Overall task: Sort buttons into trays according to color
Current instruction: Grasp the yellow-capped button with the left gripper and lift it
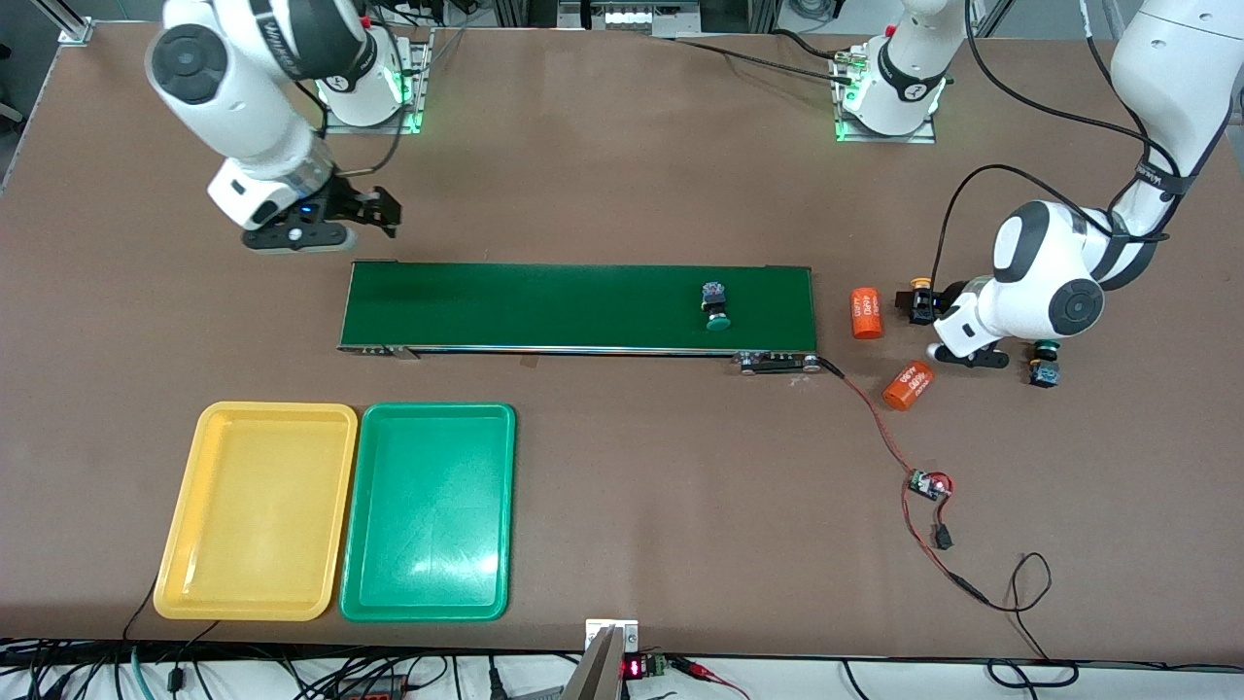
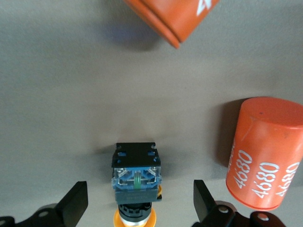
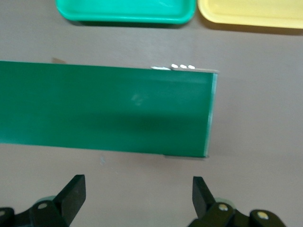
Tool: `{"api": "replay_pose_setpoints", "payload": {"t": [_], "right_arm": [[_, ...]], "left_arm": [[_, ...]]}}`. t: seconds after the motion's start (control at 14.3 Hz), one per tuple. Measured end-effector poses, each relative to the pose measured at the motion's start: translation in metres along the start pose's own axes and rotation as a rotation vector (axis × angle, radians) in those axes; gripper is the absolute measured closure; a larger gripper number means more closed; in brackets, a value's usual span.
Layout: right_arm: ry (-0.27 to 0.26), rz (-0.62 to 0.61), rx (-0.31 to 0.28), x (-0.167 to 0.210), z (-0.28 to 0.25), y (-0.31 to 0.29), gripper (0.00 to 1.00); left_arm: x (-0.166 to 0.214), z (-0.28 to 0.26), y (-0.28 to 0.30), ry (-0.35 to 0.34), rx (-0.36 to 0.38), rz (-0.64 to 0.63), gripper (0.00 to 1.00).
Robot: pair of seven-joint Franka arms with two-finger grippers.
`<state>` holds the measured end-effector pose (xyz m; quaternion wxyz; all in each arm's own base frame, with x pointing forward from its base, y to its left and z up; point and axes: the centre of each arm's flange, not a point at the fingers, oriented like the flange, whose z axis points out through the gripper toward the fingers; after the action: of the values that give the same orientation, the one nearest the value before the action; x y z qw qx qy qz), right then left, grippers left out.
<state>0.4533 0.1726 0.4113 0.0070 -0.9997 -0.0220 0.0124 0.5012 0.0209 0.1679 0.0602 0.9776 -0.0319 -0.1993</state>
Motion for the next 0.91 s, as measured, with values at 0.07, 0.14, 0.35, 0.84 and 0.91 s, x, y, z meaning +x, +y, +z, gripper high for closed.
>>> {"api": "replay_pose_setpoints", "payload": {"t": [0.07, 0.14, 0.35, 0.84, 0.91], "right_arm": [[0.012, 0.014, 0.005, 0.001, 0.005, -0.011, 0.0], [0.019, 0.037, 0.009, 0.0, 0.011, -0.023, 0.0], [0.013, 0.086, 0.012, -0.006, 0.03, -0.058, 0.0], [0.013, 0.038, 0.022, -0.01, 0.071, -0.096, 0.0], [0.013, 0.038, 0.022, -0.01, 0.072, -0.096, 0.0]], "left_arm": [[0.0, 0.001, 0.0, -0.001, 0.0, 0.0, 0.08], [0.0, 0.001, 0.0, -0.001, 0.0, 0.0, 0.18], [0.0, 0.0, 0.0, 0.0, 0.0, 0.002, 0.51], [0.005, -0.052, 0.013, 0.037, 0.049, 0.099, 0.59], [0.008, -0.077, 0.027, 0.042, 0.065, 0.122, 0.59]]}}
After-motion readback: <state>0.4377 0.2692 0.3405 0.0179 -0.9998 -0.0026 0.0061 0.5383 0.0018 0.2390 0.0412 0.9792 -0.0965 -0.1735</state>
